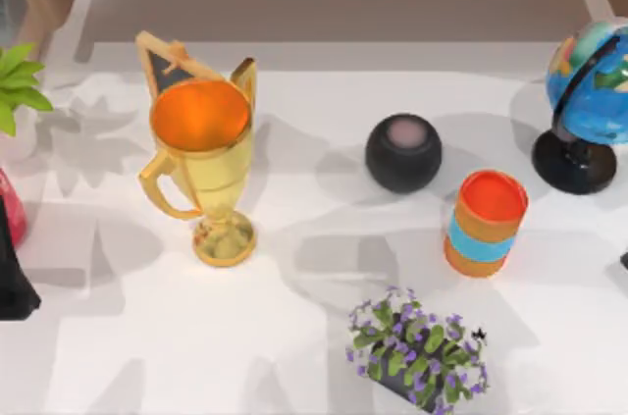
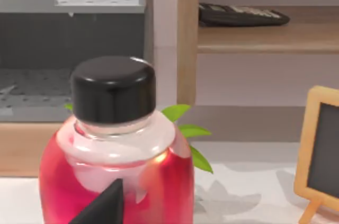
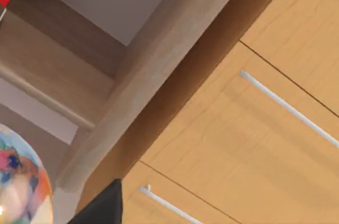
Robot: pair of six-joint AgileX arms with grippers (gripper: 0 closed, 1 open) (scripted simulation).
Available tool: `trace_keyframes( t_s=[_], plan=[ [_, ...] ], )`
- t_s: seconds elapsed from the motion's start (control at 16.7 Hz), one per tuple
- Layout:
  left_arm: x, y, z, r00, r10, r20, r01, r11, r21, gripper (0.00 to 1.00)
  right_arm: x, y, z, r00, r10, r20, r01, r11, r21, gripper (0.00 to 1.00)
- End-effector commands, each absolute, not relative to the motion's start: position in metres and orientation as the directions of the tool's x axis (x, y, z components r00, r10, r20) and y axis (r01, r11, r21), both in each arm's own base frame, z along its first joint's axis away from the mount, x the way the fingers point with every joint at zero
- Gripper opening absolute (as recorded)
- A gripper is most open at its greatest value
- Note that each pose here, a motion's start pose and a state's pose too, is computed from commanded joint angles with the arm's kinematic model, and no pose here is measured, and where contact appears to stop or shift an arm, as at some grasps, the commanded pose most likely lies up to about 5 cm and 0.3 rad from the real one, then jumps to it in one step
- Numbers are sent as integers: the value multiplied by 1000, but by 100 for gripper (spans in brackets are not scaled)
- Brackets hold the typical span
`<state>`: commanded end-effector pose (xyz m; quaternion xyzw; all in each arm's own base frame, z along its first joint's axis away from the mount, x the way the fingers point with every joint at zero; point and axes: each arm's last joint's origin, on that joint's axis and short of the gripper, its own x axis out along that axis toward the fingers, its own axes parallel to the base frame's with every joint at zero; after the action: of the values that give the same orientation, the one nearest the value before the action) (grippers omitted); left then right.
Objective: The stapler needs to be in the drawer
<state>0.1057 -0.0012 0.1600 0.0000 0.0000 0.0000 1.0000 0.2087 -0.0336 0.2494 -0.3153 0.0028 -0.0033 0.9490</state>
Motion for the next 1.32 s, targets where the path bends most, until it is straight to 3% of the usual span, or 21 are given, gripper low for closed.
trace_keyframes(
  t_s=[0.3,0.66,1.02,1.32],
  plan=[
    [106,-1,160,1000,0,0,0,1000,0,100,291,-73,241,1000,-8,-3,2,573,-820,100],
    [106,-1,160,1000,0,0,0,1000,0,100,367,-130,180,1000,-8,-1,2,275,-961,100],
    [106,-1,160,1000,0,0,0,1000,0,100,398,-170,111,1000,-10,-1,0,59,-998,100],
    [106,-1,160,1000,0,0,0,1000,0,100,403,-180,89,1000,-10,0,0,0,-1000,100]
  ],
)
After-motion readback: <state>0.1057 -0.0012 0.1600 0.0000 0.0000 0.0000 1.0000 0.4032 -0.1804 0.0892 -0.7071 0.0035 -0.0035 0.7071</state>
